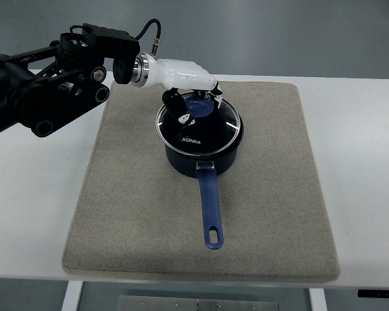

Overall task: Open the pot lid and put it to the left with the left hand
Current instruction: 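Lift the glass lid off the saucepan with the left hand, then lower the lid onto the mat beside the saucepan, nearer the left hand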

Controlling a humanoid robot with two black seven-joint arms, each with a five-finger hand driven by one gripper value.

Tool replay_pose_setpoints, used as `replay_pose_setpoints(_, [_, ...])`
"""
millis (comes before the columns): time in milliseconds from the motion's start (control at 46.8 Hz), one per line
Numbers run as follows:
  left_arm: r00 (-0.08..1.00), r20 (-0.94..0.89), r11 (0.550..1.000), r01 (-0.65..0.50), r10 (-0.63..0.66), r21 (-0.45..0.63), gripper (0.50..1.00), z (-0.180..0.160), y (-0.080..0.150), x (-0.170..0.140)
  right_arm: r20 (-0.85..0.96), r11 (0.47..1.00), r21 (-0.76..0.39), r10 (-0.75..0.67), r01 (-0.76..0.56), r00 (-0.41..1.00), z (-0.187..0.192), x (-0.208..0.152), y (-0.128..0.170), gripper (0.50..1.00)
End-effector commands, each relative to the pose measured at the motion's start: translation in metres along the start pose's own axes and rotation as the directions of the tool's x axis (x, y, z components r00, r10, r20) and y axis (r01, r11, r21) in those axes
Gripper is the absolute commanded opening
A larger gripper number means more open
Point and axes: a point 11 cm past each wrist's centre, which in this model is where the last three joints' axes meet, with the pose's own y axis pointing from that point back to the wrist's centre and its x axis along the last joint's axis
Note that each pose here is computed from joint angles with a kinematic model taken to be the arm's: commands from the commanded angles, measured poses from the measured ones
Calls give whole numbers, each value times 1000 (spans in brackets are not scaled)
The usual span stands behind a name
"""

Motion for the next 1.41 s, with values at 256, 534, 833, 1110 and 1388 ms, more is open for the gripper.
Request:
replay_pose_setpoints(256, [1000,3,999,-28,28,29,500,-10,13,11,0,1000,0,0,0,1000,0,0,0,915])
replay_pose_setpoints(534, [998,-1,994,-55,56,93,500,-35,45,18,0,1000,0,0,0,1000,0,0,0,915])
replay_pose_setpoints(833, [997,-28,985,-68,73,157,500,-59,76,10,0,1000,0,0,0,1000,0,0,0,915])
replay_pose_setpoints(1110, [997,-68,980,-19,33,200,500,-76,87,-20,0,1000,0,0,0,1000,0,0,0,915])
replay_pose_setpoints(1388, [997,-75,969,-10,30,248,500,-90,104,-25,0,1000,0,0,0,1000,0,0,0,915])
